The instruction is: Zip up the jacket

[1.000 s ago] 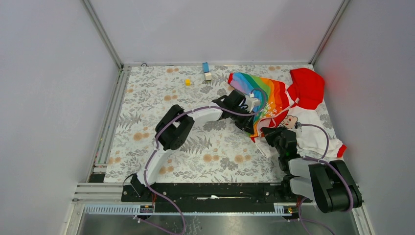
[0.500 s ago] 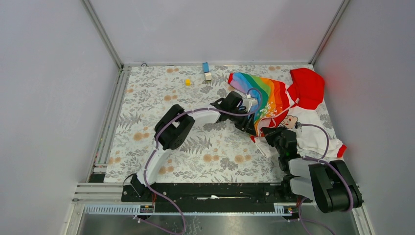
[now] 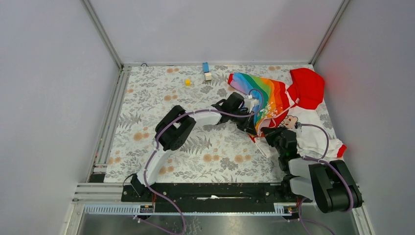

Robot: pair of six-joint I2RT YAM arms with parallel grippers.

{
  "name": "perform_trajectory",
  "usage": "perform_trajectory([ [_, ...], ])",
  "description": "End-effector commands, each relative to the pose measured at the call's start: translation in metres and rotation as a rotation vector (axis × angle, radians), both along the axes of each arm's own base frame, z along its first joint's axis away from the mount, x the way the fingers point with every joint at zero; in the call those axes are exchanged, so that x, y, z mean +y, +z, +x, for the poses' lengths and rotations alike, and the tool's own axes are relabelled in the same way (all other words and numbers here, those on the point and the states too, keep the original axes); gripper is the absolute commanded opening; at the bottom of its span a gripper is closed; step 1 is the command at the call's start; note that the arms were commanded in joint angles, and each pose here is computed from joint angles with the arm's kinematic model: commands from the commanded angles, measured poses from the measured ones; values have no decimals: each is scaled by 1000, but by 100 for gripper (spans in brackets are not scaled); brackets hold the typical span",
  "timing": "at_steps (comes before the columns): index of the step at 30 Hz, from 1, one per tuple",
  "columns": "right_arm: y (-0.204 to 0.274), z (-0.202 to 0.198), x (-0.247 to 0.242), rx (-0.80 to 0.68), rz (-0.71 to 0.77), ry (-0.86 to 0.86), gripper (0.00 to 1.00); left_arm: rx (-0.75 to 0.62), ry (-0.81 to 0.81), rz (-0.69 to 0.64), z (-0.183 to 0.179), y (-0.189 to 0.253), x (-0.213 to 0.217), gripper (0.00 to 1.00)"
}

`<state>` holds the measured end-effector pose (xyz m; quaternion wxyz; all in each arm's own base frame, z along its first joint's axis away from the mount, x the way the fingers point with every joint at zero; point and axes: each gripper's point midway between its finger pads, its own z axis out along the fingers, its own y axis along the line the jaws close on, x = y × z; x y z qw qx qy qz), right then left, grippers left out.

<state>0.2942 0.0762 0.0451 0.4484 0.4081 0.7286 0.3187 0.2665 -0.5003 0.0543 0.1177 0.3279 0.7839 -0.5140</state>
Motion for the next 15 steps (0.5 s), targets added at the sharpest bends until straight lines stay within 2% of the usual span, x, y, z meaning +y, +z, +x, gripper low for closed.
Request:
perform_trajectory([
  [1, 18, 12, 4, -50, 30, -1, 0, -80, -15, -68, 4, 30, -9, 1],
  [9, 40, 19, 12, -92, 219, -39, 0, -131, 4, -49, 7, 21, 3, 0],
  [15, 50, 24, 13, -104, 328, -69, 0, -144, -41, -26, 2, 13, 16, 0],
])
